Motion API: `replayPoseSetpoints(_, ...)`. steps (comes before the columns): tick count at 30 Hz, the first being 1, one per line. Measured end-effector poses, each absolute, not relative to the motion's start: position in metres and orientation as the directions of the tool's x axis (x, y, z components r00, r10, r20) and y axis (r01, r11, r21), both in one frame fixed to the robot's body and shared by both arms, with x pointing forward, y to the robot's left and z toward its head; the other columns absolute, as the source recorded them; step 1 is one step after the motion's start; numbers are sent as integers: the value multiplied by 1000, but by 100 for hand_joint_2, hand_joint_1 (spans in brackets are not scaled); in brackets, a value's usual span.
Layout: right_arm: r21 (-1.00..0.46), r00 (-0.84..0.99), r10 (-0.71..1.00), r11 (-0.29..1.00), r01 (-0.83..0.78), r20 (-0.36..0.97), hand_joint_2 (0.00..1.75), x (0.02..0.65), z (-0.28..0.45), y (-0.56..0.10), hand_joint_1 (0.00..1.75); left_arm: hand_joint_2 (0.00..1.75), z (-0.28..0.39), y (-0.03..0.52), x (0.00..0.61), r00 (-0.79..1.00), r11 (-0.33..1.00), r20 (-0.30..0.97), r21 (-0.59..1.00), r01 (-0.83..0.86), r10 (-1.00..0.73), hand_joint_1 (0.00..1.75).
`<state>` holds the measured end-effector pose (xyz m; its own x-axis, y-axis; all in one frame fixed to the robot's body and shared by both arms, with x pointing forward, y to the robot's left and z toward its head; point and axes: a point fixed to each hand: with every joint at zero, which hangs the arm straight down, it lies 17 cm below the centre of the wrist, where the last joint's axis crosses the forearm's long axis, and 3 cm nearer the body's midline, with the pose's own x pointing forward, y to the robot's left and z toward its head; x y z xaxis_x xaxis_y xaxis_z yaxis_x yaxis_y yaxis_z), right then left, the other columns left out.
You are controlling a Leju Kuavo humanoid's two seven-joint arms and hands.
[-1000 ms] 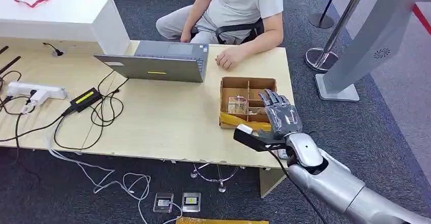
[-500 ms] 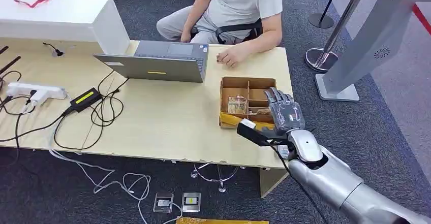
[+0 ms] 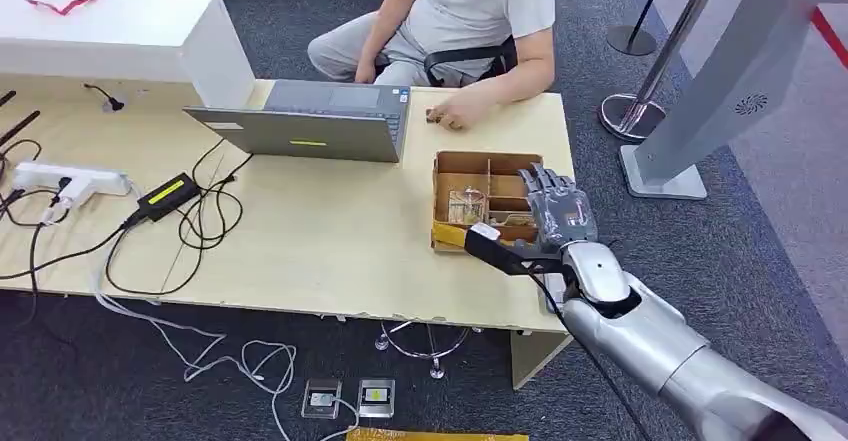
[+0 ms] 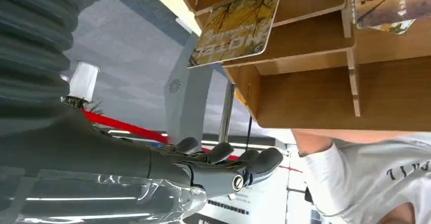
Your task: Pass the card to the sensor for recognition and then transmit it.
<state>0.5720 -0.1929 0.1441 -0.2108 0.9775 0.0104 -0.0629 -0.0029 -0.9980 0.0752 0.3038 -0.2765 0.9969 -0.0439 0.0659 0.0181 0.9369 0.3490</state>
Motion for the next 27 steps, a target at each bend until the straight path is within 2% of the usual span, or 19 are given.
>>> replayPoseSetpoints(11, -997, -242, 970, 7, -83, 27, 175, 570, 136, -170, 0, 0, -276, 304, 75, 997, 937, 64, 350, 10, -35, 0)
replayPoseSetpoints(27, -995, -194, 981, 1, -101, 20, 175, 574, 125, -188, 0, 0, -277, 304, 74, 998, 937, 62, 350, 0, -23, 0)
